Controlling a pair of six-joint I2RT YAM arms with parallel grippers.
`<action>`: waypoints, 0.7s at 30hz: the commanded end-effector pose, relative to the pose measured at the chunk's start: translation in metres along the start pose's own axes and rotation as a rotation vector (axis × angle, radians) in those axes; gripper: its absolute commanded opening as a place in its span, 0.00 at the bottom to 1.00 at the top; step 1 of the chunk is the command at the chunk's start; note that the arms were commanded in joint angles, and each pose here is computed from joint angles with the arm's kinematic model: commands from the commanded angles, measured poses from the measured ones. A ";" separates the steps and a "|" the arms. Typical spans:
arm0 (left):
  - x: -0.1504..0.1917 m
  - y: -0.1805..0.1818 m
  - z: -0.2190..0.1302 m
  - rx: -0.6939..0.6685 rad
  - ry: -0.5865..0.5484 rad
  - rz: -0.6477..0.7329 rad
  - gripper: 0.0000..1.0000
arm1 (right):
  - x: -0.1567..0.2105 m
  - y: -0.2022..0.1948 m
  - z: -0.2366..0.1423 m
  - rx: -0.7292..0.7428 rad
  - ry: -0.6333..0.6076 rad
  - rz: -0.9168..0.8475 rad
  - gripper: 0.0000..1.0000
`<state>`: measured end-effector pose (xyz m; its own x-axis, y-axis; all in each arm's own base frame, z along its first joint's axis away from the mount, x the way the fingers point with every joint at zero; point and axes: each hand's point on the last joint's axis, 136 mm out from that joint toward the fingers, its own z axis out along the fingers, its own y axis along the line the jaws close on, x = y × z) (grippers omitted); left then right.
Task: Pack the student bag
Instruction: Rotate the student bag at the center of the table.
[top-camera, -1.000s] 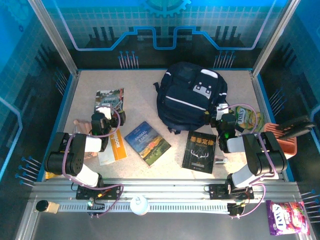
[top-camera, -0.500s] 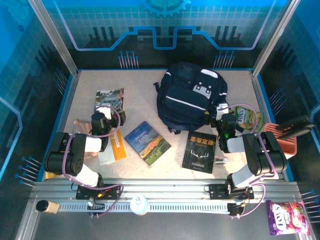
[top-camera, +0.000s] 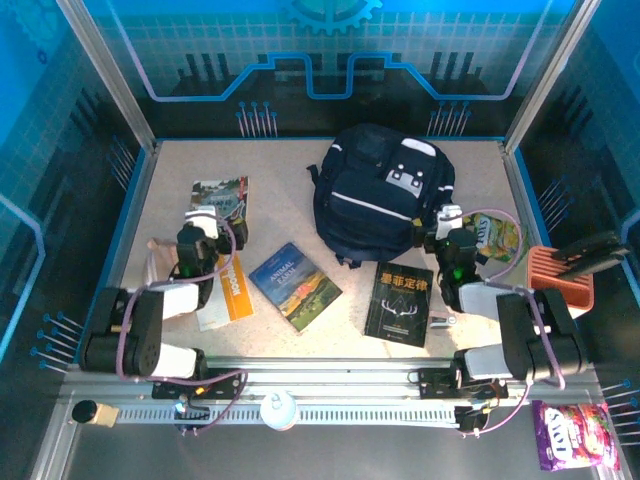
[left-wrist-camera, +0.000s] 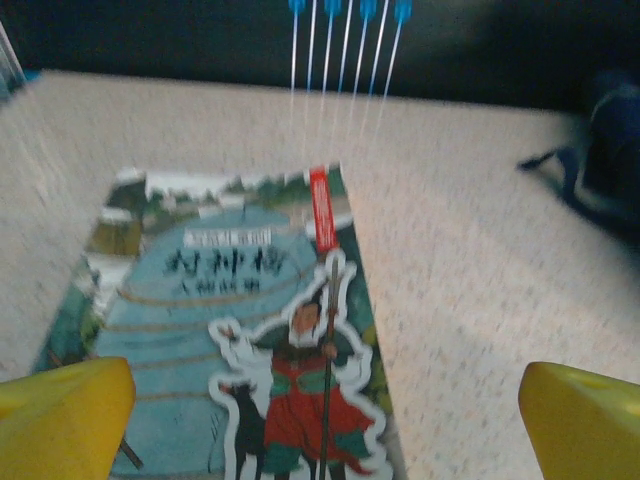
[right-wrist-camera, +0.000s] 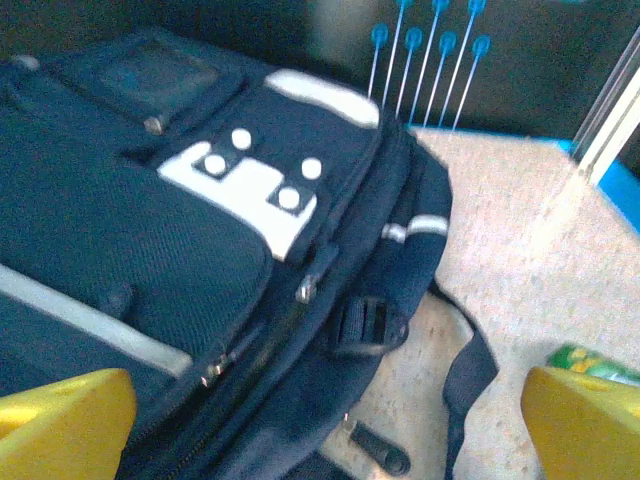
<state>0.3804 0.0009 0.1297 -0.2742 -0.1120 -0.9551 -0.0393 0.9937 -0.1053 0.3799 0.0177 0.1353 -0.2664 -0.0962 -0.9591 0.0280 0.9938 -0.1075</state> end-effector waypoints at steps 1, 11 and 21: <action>-0.028 0.010 -0.012 -0.074 -0.015 -0.073 0.99 | -0.024 0.007 -0.002 0.010 0.055 -0.002 1.00; -0.070 -0.019 -0.019 -0.055 0.200 -0.405 0.99 | -0.057 0.102 0.000 -0.387 0.486 0.309 1.00; -0.061 -0.127 -0.005 0.286 0.407 -0.520 0.99 | -0.057 0.131 0.056 -0.401 0.606 0.467 0.98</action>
<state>0.4018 -0.0862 0.2055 -0.5374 -0.4967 -0.6815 -0.0514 0.8259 -0.5614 0.4491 0.1395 0.1700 -0.7273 0.2195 -0.6503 -0.0944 0.9065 0.4116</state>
